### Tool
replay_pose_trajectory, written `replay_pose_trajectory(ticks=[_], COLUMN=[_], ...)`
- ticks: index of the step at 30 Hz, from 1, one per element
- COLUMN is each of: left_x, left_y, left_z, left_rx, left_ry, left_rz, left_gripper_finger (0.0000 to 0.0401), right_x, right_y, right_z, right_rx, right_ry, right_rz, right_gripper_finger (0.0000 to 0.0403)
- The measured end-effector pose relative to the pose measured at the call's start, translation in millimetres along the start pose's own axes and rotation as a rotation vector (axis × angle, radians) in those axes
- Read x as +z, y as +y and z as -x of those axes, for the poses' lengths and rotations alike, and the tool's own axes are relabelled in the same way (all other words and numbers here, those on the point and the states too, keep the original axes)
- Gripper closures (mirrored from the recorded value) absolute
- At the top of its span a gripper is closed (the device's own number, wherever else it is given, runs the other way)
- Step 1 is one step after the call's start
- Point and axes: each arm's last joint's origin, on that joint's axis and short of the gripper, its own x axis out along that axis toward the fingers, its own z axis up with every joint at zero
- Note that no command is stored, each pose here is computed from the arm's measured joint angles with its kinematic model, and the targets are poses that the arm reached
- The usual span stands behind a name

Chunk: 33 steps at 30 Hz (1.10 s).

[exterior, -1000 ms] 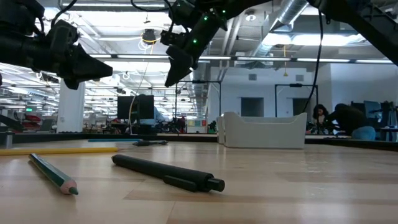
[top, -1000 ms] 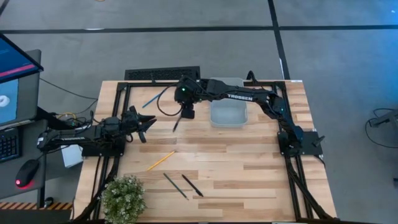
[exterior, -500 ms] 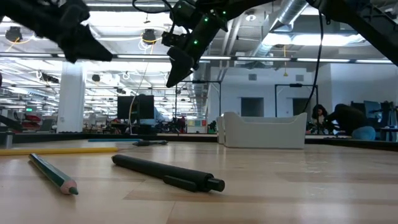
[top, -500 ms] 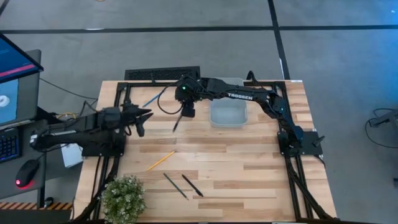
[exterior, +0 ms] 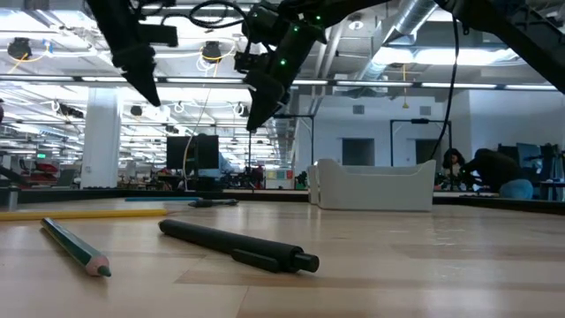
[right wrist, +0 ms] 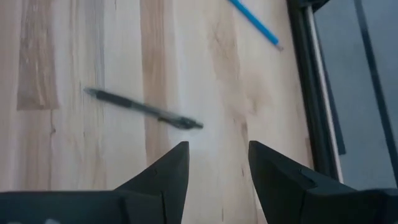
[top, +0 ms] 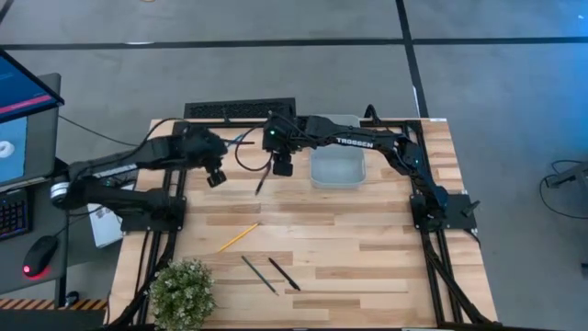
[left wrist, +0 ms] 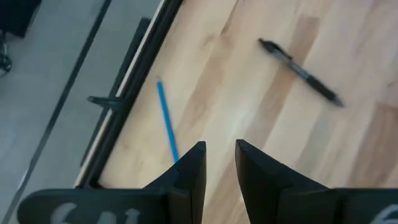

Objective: Sort pens & pencils
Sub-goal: Put the top black pen into the top bin

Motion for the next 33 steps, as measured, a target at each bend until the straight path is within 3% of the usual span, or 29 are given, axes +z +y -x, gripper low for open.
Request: replay_pose_trajectory(ticks=[6, 11, 15, 22, 27, 33], left_x=[3, 2, 2, 10, 12, 13], left_y=[6, 9, 12, 17, 24, 27], left_z=[-14, -16, -17, -19, -21, -21], left_rx=[-0.002, -0.092, -0.093, -0.218, -0.142, -0.112], left_ry=[0.092, 0.094, 0.093, -0.003, -0.026, -0.024], left_rz=[0.016, 0.035, 0.05, 0.114, 0.197, 0.346], left_gripper_finger=[0.0323, 0.0323, 0.0313, 0.024, 0.0181, 0.0153], right_x=[-9, -17, -25, -22, -22, -20], right_y=[-1, -14, -28, -30, -27, -29], right_z=[0, -1, 3, 17, 34, 59], right_rx=[0.032, 0.075, 0.085, 0.135, 0.15, 0.137], right_ry=[0.074, 0.1, 0.122, 0.075, 0.08, 0.04], right_rz=[-0.026, -0.077, -0.131, -0.132, -0.126, -0.125], right_gripper_finger=[0.0214, 0.0214, 0.0214, 0.0214, 0.0214, 0.0214])
